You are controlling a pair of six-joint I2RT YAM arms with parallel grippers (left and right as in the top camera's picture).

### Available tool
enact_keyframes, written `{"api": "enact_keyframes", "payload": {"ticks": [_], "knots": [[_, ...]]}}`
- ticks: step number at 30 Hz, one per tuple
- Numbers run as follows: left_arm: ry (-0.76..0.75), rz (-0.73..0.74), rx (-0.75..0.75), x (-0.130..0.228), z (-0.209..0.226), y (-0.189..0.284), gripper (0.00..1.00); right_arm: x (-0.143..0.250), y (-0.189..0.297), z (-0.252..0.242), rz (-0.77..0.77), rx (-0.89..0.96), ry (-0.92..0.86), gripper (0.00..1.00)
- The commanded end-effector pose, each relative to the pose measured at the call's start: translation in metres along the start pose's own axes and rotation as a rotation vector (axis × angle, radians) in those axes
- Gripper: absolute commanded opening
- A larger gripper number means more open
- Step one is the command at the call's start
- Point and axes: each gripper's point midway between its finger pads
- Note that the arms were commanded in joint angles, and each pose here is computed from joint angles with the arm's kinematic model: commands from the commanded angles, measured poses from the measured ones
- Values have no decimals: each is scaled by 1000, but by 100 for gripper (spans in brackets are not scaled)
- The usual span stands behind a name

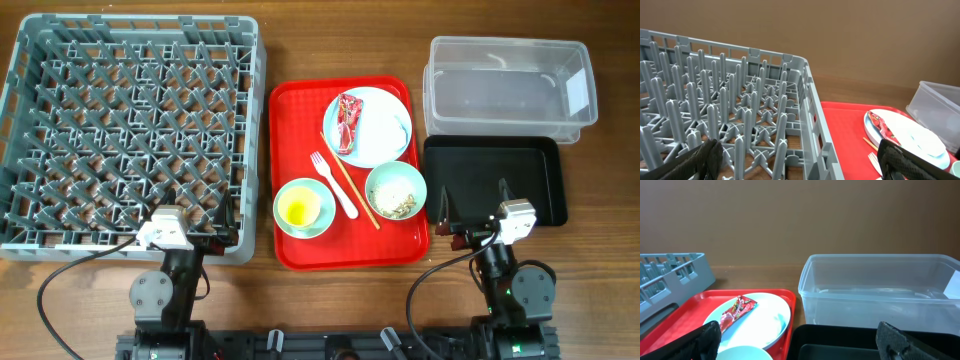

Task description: Sort waste into correct bins and load items into the dishwasher rack

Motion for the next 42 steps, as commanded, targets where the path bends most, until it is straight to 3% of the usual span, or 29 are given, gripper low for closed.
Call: {"api": "enact_keyframes", "payload": {"ticks": [1,16,25,30,36,42], "knots": [[-16,2,-1,2,1,0,100,0,0,4,-2,-19,18,100],[-15,2,-1,2,1,0,100,3,-1,4,11,-20,6,100],[45,65,-20,13,4,-3,100,16,-5,3,81,-5,-307,100],[100,101,-30,-6,-1,-6,100,-11,-8,12,86,-59,-297,100],[120,260,-82,-17,-4,-19,100,-55,-25,18,132,-107,-258,100],[147,420,-84,-32,-16,-37,100,-90,-57,19,313,-125,-170,100]]}}
Point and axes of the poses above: each gripper's point midway between its finger pads, its own y axis back along the fingers, its own z axis along the line the jaws close on, x = y × z, and after that the axes turned 5 degrees about y, right-handed
